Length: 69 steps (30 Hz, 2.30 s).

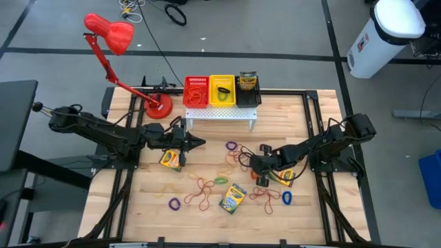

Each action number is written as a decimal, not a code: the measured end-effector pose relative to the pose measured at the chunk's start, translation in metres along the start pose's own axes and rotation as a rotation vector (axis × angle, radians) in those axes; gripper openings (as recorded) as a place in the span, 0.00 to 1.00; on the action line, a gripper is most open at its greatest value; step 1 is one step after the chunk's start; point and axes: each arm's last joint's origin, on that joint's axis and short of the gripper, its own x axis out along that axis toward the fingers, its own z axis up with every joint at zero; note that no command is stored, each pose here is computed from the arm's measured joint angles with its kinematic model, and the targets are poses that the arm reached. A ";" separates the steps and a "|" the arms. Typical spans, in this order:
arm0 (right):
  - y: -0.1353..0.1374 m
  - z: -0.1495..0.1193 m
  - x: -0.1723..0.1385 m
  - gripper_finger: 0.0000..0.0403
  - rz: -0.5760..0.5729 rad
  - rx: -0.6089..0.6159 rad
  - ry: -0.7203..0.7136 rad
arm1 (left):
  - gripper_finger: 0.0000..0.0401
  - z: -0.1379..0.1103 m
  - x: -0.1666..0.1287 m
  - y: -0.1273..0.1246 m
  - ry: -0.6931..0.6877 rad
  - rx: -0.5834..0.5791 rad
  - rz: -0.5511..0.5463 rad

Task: Pick & Place Office Desk Supplies
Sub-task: Put the orange spring keychain into the yellow bin on the shelf

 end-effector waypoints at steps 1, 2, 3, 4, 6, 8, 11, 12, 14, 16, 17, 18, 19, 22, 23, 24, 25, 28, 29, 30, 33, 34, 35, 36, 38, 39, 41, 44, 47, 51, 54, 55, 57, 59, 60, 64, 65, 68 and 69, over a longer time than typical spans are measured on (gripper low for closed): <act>-0.001 0.001 0.000 0.04 -0.005 0.005 -0.003 | 0.03 0.000 0.000 0.000 0.000 0.000 0.000; -0.002 0.001 0.000 0.04 -0.006 0.006 -0.004 | 0.03 0.000 0.000 0.000 0.000 0.000 0.000; -0.001 0.001 0.000 0.04 -0.007 0.005 -0.004 | 0.03 0.000 0.000 0.000 0.000 0.000 0.000; -0.001 0.002 -0.001 0.04 -0.009 0.001 -0.005 | 0.03 0.000 0.000 0.000 0.000 0.000 0.000; 0.000 0.005 -0.002 0.05 -0.014 -0.010 -0.013 | 0.03 0.000 0.000 0.000 0.000 0.000 0.000; 0.002 0.012 -0.005 0.05 -0.024 -0.021 -0.044 | 0.03 0.000 0.000 0.000 0.000 0.000 0.000; 0.003 0.020 -0.009 0.03 -0.039 -0.028 -0.077 | 0.03 0.000 0.000 0.000 0.000 0.000 0.000; 0.003 0.023 -0.010 0.03 -0.044 -0.031 -0.085 | 0.03 0.000 0.000 0.000 0.000 0.000 0.000; 0.004 0.026 -0.012 0.03 -0.041 -0.031 -0.099 | 0.03 0.000 0.000 0.000 0.000 0.000 0.000; 0.004 0.028 -0.012 0.03 -0.040 -0.031 -0.103 | 0.03 0.000 0.000 0.000 0.000 0.000 0.000; 0.005 0.029 -0.013 0.03 -0.039 -0.030 -0.106 | 0.03 0.000 0.000 0.000 0.000 0.000 0.000; 0.005 0.030 -0.014 0.03 -0.037 -0.028 -0.111 | 0.03 0.000 0.000 0.000 0.000 0.000 -0.001; 0.005 0.032 -0.014 0.03 -0.036 -0.028 -0.116 | 0.03 0.000 0.000 0.000 0.000 0.000 0.000; 0.010 0.034 -0.017 0.03 -0.028 -0.037 -0.127 | 0.03 0.000 0.000 0.000 0.000 0.000 0.000; 0.012 0.035 -0.018 0.03 -0.020 -0.042 -0.134 | 0.03 0.000 0.000 0.000 0.000 0.000 0.000; 0.015 0.037 -0.020 0.03 -0.014 -0.048 -0.142 | 0.03 0.000 0.000 0.000 0.000 0.000 0.000; 0.018 0.038 -0.022 0.03 -0.008 -0.053 -0.148 | 0.03 0.000 0.000 0.000 0.000 0.000 0.000; 0.026 0.043 -0.028 0.03 0.008 -0.067 -0.170 | 0.03 0.000 0.000 0.000 0.000 0.000 0.000; 0.028 0.046 -0.030 0.03 0.007 -0.068 -0.182 | 0.03 0.000 0.000 0.000 0.000 0.000 0.000; 0.029 0.048 -0.032 0.04 0.002 -0.069 -0.193 | 0.03 0.000 0.000 0.000 0.000 0.000 0.000; 0.031 0.058 -0.041 0.04 -0.024 -0.067 -0.208 | 0.03 0.000 0.000 0.000 0.000 0.000 0.000; 0.031 0.062 -0.044 0.04 -0.043 -0.067 -0.209 | 0.03 0.000 0.000 0.000 0.000 0.000 0.000; 0.030 0.066 -0.049 0.04 -0.066 -0.067 -0.211 | 0.03 0.000 0.000 0.000 0.000 0.000 0.000; 0.030 0.070 -0.053 0.04 -0.093 -0.070 -0.213 | 0.03 0.000 0.000 0.000 0.000 0.000 -0.001; 0.029 0.078 -0.063 0.04 -0.157 -0.083 -0.219 | 0.03 0.000 0.000 0.000 0.000 0.000 0.000; 0.029 0.082 -0.068 0.04 -0.190 -0.085 -0.229 | 0.03 0.000 0.000 0.000 0.000 0.000 0.000; 0.025 0.093 -0.080 0.04 -0.266 -0.086 -0.255 | 0.03 0.000 0.000 0.000 0.000 0.000 0.000; 0.012 0.113 -0.096 0.04 -0.382 -0.074 -0.305 | 0.03 0.000 0.000 0.000 0.000 0.000 0.000; -0.011 0.133 -0.109 0.04 -0.495 -0.049 -0.349 | 0.03 0.000 0.000 0.000 0.000 0.000 0.000; -0.050 0.158 -0.122 0.04 -0.576 -0.002 -0.400 | 0.03 0.000 0.000 0.000 0.000 0.000 0.000; -0.085 0.175 -0.131 0.04 -0.635 0.041 -0.479 | 0.03 0.000 0.000 0.000 0.000 0.000 -0.001; -0.097 0.180 -0.134 0.04 -0.649 0.063 -0.506 | 0.03 0.000 0.000 0.000 0.000 0.000 0.000; -0.120 0.187 -0.135 0.04 -0.671 0.096 -0.554 | 0.03 0.000 0.000 0.000 0.000 0.000 0.000; -0.141 0.191 -0.135 0.04 -0.660 0.109 -0.577 | 0.03 0.000 0.000 0.000 0.000 0.000 0.000; -0.150 0.195 -0.131 0.04 -0.646 0.109 -0.584 | 0.03 0.000 0.000 0.000 0.000 0.000 0.000; -0.179 0.206 -0.109 0.04 -0.610 0.117 -0.518 | 0.03 0.000 0.000 0.000 -0.001 0.000 0.000; -0.185 0.208 -0.105 0.04 -0.600 0.119 -0.504 | 0.03 0.000 0.000 0.000 0.002 0.000 0.000; -0.194 0.213 -0.096 0.04 -0.608 0.127 -0.474 | 0.03 0.000 0.000 0.000 0.000 0.000 0.002; -0.196 0.213 -0.094 0.04 -0.607 0.126 -0.466 | 0.03 0.000 0.000 0.000 0.001 0.000 0.002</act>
